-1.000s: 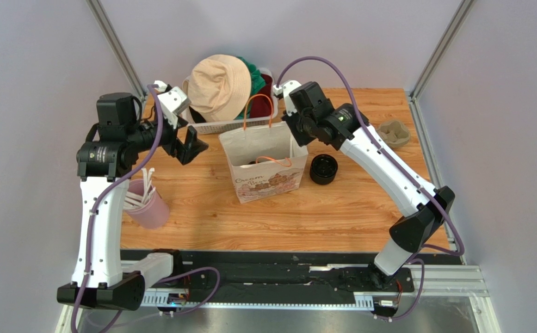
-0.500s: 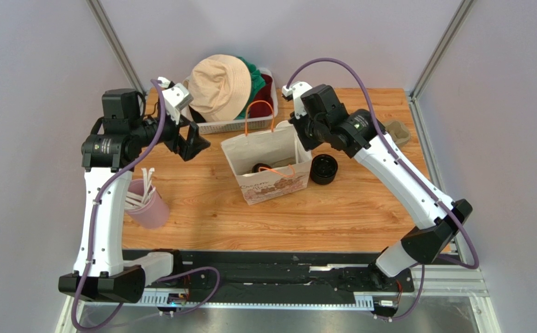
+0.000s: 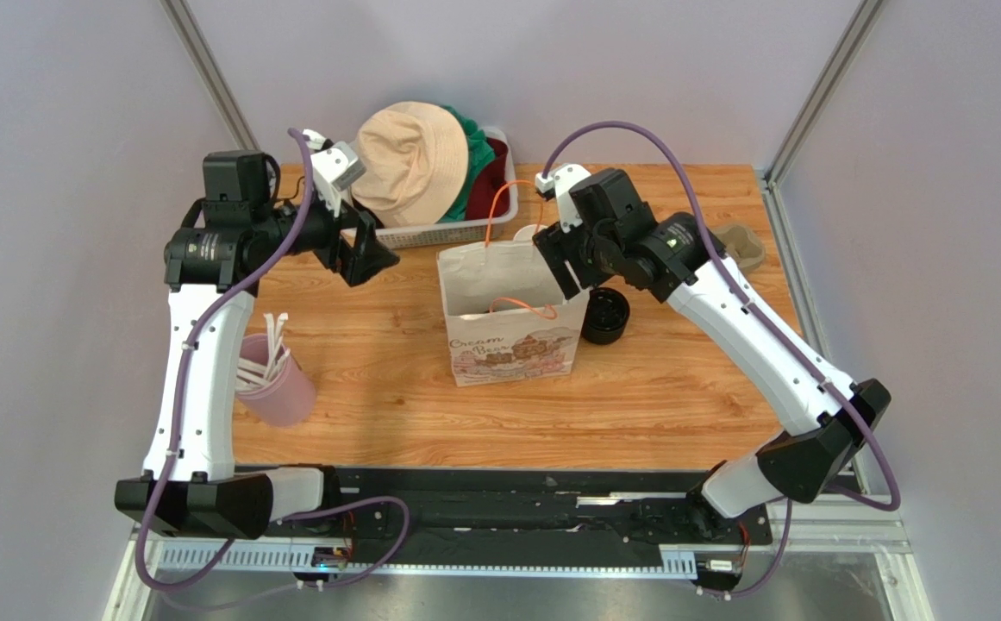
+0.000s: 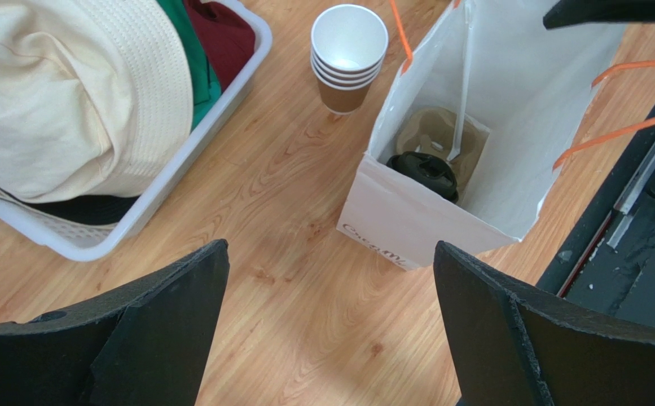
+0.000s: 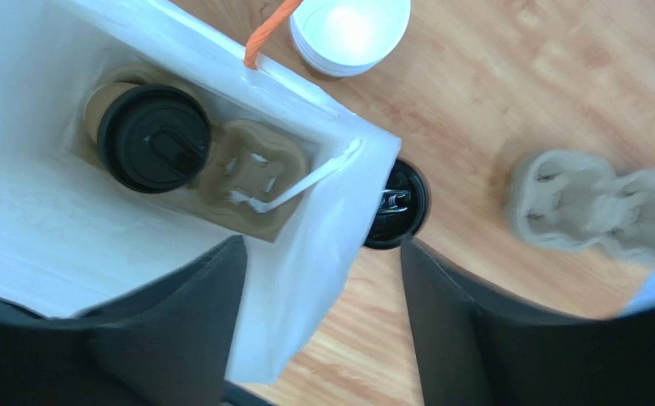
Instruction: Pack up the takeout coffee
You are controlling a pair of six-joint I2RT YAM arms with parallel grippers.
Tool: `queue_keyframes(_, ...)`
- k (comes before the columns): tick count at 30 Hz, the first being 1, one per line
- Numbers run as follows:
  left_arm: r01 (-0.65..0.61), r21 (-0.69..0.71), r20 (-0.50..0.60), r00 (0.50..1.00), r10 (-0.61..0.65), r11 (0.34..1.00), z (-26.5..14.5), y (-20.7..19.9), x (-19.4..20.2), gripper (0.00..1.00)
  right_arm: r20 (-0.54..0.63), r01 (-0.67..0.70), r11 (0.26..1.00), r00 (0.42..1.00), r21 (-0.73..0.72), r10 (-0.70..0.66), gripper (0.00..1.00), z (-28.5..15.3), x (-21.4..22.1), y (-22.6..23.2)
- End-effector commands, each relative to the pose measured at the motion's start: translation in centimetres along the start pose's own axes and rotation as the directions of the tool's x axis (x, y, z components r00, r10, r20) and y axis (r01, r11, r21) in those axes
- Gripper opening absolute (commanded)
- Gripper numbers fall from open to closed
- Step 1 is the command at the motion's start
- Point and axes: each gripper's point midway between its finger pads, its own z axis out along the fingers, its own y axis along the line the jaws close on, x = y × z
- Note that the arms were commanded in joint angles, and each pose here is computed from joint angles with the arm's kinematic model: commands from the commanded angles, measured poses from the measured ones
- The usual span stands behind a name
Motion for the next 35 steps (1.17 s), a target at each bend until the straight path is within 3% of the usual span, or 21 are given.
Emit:
queue_keyframes(1,-0.05,0.005,0.083,0.995,0.049,0.999,-0.9,-0.3,-2.9,0.99,0.119,0.017,0.998,0.993,0.056,-0.024,0.8,-3.1,-3.5,-1.9)
queue_keyframes(4,-0.059,-0.017,0.091,0.994,0.06,0.998,-1.3,-0.2,-3.4,0.99,0.183,0.022,0.996,0.982,0.086,-0.037,0.98,-5.0,-5.1,-3.1)
queue_keyframes(8,-0.083,-0.086,0.126,0.988,0.094,0.993,-2.3,0.2,-4.7,0.99,0.275,-0.01,0.992,0.961,0.124,-0.025,0.99,-7.8,-6.8,-5.4)
queue_keyframes(14,-0.016,-0.261,0.175,0.983,0.063,0.965,-4.8,1.7,-7.2,0.99,0.454,-0.095,0.992,0.89,0.078,0.05,0.99,-12.8,-8.7,-10.4)
queue_keyframes(19,0.04,-0.457,0.194,0.979,0.055,0.889,-8.5,4.9,-8.3,0.99,0.561,-0.214,0.952,0.826,0.221,0.056,0.99,-17.7,-8.8,-17.3)
queue_keyframes(21,0.076,-0.469,0.23,0.972,0.039,0.88,-9.8,5.1,-8.7,0.99,0.576,-0.269,0.918,0.816,0.291,0.057,0.99,-18.7,-8.6,-19.5)
queue_keyframes(35,0.094,-0.478,0.268,0.963,0.043,0.873,-11.3,5.1,-8.5,0.99,0.62,-0.277,0.917,0.784,0.286,0.044,0.99,-20.7,-8.8,-18.9)
